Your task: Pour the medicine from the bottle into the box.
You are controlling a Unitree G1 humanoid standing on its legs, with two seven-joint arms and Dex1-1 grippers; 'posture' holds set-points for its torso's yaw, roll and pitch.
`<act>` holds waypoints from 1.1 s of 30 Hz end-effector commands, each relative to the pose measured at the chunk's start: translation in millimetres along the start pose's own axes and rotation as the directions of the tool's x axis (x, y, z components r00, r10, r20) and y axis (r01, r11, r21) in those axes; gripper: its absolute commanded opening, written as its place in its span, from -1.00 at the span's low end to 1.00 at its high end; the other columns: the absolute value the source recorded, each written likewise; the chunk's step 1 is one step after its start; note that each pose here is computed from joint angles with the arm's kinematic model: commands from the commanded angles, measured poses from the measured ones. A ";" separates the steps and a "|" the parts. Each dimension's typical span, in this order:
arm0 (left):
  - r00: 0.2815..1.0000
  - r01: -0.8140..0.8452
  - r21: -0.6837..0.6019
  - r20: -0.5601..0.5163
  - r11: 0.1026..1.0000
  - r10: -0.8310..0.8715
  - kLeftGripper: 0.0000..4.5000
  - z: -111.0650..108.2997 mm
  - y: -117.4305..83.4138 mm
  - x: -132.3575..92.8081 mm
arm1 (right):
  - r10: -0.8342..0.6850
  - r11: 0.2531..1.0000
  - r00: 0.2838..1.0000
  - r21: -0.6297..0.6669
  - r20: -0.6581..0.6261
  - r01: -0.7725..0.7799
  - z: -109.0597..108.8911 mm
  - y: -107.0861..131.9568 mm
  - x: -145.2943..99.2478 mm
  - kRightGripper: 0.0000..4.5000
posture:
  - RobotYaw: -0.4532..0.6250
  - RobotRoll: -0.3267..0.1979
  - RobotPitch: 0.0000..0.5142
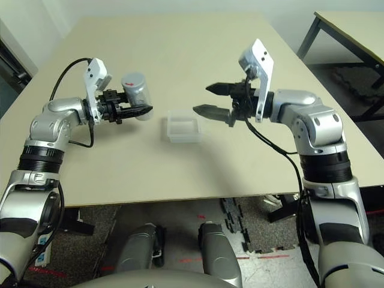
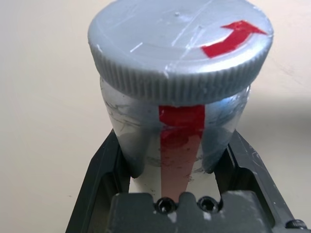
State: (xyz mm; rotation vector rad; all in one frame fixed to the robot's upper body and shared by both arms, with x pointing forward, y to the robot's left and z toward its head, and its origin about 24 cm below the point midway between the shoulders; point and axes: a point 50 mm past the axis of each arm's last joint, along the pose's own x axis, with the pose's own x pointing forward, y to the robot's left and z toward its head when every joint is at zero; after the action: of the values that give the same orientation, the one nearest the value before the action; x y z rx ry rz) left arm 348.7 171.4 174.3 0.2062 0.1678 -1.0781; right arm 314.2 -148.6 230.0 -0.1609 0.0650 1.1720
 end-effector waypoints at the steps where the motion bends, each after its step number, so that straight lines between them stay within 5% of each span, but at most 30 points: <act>1: 0.998 0.064 0.020 -0.026 0.998 -0.063 0.11 -1.1 -8.6 13.1 | 0.056 0.998 0.998 -0.025 0.011 -0.056 14.6 9.5 13.2 1.00 | -0.06 0.25 -0.69; 33: 0.970 0.238 0.122 0.023 0.963 -0.243 0.11 22.9 -32.2 48.1 | 0.102 0.993 0.994 -0.063 0.029 -0.100 16.2 5.2 64.7 1.00 | -0.03 0.25 -0.78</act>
State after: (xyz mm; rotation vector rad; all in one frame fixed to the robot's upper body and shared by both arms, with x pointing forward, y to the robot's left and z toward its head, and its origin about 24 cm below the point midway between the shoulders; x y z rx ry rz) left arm 343.9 115.8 173.8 0.2496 0.1203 -1.3051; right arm 333.6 -87.7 232.5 -0.1751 0.0188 1.2661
